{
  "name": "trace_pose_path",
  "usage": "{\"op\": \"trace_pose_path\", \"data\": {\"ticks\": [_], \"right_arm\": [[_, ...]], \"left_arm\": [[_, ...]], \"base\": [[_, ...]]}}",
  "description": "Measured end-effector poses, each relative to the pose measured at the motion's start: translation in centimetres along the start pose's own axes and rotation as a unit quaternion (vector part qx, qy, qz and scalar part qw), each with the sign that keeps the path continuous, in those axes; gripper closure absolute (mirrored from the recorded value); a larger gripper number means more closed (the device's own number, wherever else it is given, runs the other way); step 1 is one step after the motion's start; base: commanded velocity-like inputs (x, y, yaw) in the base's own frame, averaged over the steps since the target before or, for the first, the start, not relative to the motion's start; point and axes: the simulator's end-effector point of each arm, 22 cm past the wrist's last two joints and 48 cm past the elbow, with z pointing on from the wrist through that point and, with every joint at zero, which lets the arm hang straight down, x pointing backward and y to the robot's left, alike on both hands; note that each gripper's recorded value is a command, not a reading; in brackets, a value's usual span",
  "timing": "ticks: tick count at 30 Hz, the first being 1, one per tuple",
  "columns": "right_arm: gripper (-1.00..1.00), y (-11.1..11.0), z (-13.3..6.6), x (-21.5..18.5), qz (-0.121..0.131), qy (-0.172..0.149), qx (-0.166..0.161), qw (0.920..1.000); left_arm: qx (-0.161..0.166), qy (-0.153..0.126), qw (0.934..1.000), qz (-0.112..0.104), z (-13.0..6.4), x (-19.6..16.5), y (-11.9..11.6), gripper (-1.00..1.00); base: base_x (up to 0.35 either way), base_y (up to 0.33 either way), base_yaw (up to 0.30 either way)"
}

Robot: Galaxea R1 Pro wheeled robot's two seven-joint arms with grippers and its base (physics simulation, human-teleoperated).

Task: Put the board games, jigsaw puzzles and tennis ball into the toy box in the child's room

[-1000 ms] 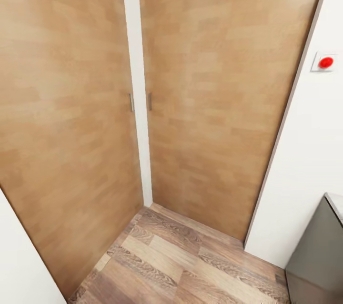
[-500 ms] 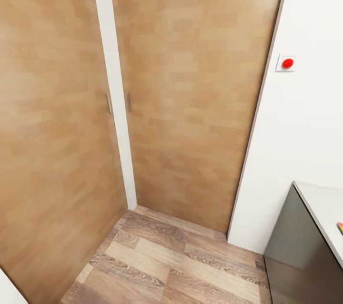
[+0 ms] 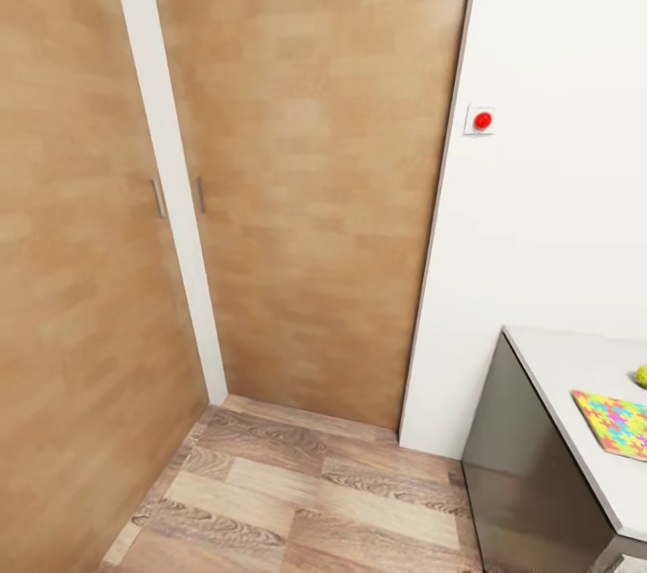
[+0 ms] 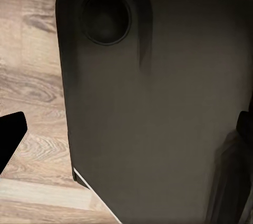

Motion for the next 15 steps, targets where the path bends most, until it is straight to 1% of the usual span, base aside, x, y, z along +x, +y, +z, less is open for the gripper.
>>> {"op": "trace_pose_path", "data": {"ticks": [10,15], "right_arm": [[-1.0,0.01,0.0,-0.04,0.001,-0.001,0.0,1.0],[-1.0,0.15,0.0,-0.05,0.0,-0.001,-0.001,1.0]], "left_arm": [[0.003,-0.001,1.0,-0.003,0.0,-0.05,-0.5,-1.0],[0.003,-0.016,0.9998,-0.01,-0.01,-0.72,-0.55,-1.0]], "base": [[0.0,0.0,-0.254],[0.0,0.0,-0.062]]}}
